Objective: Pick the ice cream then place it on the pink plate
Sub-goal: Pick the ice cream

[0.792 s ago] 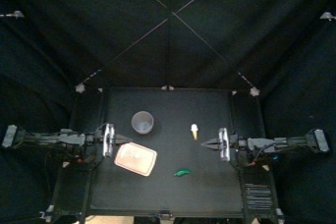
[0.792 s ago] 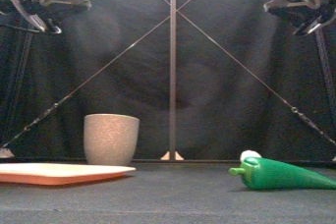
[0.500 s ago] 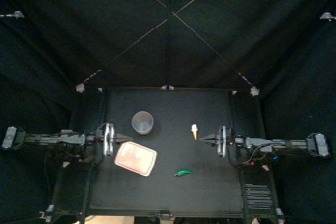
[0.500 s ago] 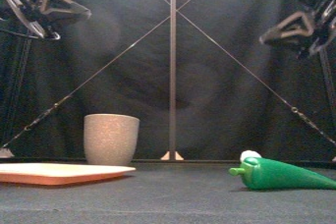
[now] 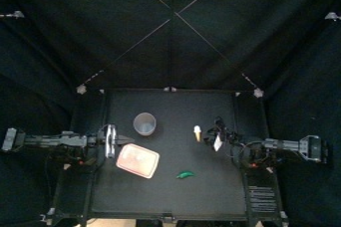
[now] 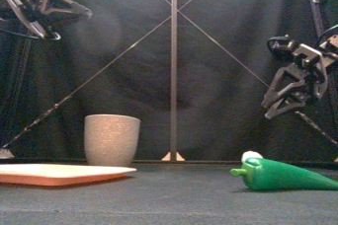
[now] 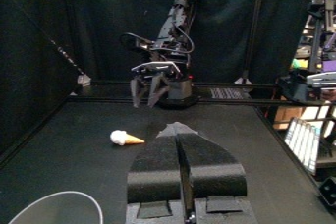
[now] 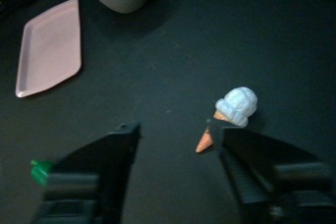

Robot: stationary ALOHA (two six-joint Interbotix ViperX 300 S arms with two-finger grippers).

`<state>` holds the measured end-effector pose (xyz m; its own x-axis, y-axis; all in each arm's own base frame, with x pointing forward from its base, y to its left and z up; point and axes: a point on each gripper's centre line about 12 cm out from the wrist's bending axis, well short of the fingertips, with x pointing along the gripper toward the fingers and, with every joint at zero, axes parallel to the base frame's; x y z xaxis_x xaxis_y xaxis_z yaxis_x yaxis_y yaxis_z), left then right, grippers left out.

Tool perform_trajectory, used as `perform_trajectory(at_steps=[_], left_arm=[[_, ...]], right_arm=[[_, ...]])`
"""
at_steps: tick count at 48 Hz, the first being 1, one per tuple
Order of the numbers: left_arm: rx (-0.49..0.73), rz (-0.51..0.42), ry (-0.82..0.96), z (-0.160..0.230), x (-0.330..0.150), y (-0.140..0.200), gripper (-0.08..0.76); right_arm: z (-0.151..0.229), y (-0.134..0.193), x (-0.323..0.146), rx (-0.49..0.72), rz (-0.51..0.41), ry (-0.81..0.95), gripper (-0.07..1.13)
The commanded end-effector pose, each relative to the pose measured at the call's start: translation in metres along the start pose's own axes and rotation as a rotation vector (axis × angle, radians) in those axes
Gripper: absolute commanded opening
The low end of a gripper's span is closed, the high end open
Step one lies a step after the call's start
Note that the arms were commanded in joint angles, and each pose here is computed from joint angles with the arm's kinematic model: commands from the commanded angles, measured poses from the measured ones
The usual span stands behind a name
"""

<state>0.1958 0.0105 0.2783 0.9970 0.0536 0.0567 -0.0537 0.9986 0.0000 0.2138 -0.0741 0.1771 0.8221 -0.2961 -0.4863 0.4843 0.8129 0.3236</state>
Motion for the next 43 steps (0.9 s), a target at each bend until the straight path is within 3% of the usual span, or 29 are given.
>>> perform_trajectory(at_steps=[1, 18, 43], left_arm=[[0.000, 0.000, -0.017, 0.006, 0.002, 0.000, -0.037], [0.000, 0.000, -0.014, 0.004, 0.002, 0.000, -0.037], [0.000, -0.001, -0.009, 0.003, 0.001, 0.000, -0.037]], right_arm=[[0.015, -0.001, 0.011, 0.013, -0.018, -0.025, 1.06], [0.011, -0.030, 0.053, 0.063, -0.149, 0.086, 1.05], [-0.014, -0.045, 0.096, 0.075, -0.212, 0.244, 1.05]])
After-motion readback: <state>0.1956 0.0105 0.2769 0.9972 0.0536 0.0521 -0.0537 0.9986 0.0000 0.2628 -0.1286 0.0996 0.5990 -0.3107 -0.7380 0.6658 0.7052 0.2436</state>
